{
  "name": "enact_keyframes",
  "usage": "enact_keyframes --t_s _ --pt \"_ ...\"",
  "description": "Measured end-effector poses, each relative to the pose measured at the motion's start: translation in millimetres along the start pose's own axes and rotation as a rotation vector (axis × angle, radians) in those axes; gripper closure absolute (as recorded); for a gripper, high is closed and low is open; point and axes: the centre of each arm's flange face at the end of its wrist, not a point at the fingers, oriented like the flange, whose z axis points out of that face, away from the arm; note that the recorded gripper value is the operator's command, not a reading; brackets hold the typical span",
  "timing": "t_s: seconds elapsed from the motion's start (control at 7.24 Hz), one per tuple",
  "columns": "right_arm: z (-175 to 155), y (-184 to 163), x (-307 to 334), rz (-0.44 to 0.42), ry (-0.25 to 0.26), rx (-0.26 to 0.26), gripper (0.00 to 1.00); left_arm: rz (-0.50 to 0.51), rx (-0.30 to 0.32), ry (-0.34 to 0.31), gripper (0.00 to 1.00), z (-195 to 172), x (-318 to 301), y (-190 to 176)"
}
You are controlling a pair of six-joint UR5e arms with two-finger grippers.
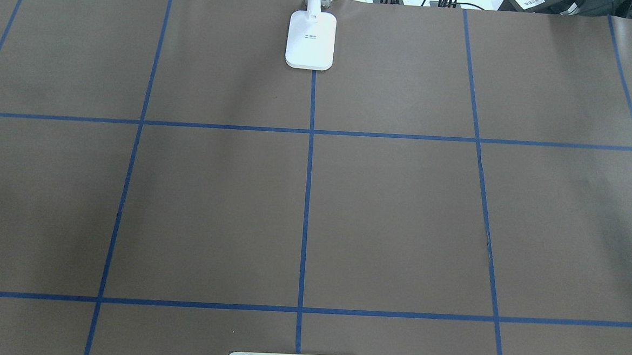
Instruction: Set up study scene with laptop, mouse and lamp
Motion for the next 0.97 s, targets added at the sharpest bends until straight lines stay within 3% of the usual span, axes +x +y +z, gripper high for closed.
enact_keyframes --t_s 0.97 --pt "1.4 0.1 0.4 -0.001 0.000 -0.002 0.00 0.025 0.002 0.030 0.00 -3.8 4.3 0.1"
